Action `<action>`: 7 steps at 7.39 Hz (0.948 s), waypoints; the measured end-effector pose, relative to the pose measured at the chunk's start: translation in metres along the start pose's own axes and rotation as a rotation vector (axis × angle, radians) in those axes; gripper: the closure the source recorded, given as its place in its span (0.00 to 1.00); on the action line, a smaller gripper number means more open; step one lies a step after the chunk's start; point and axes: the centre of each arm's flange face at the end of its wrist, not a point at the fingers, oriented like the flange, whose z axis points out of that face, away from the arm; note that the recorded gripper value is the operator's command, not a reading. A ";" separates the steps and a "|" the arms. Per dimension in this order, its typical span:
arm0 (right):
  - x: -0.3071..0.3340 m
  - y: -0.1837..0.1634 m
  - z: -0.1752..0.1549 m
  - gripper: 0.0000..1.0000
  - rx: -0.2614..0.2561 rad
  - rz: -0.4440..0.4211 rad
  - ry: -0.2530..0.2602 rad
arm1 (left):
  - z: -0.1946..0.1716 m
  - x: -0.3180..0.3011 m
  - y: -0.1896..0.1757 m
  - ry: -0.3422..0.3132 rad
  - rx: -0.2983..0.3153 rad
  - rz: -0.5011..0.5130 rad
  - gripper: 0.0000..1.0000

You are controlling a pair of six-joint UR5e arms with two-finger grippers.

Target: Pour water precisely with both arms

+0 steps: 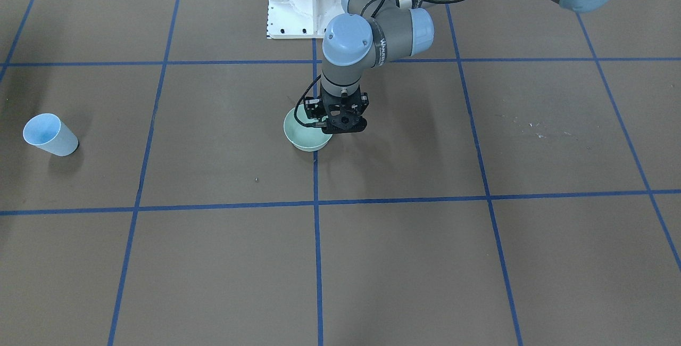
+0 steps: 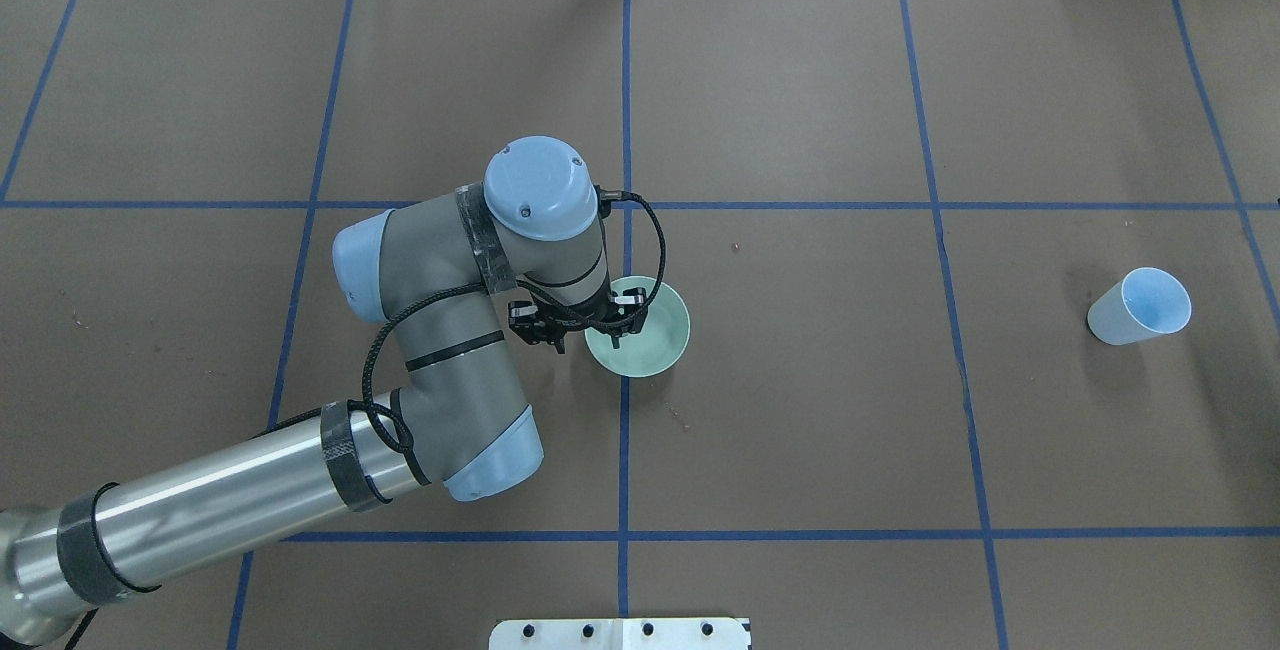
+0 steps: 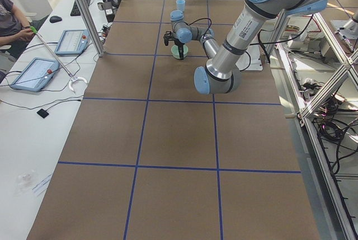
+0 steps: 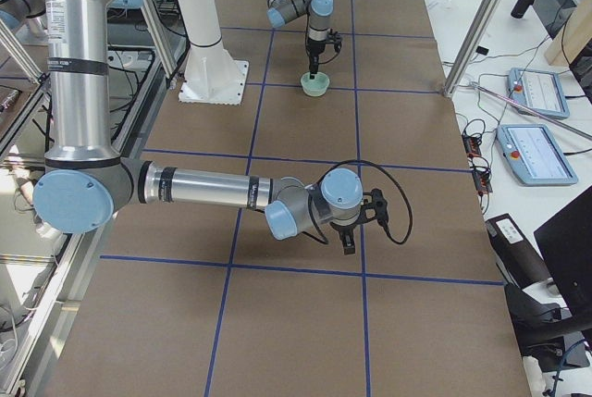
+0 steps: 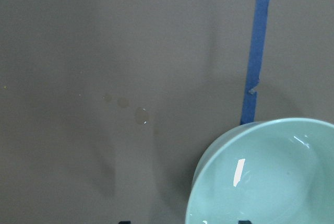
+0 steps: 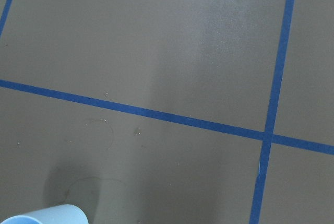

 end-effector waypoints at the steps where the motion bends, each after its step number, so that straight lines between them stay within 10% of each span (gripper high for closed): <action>1: 0.001 0.001 0.000 0.01 -0.001 0.001 0.001 | 0.000 0.000 0.000 0.000 0.000 0.000 0.81; 2: 0.001 0.003 0.000 0.01 -0.001 0.002 0.001 | 0.000 0.001 0.000 0.001 0.000 0.000 1.00; 7: -0.002 0.014 -0.004 0.01 0.000 -0.001 0.002 | -0.012 0.002 -0.001 0.020 0.007 -0.008 1.00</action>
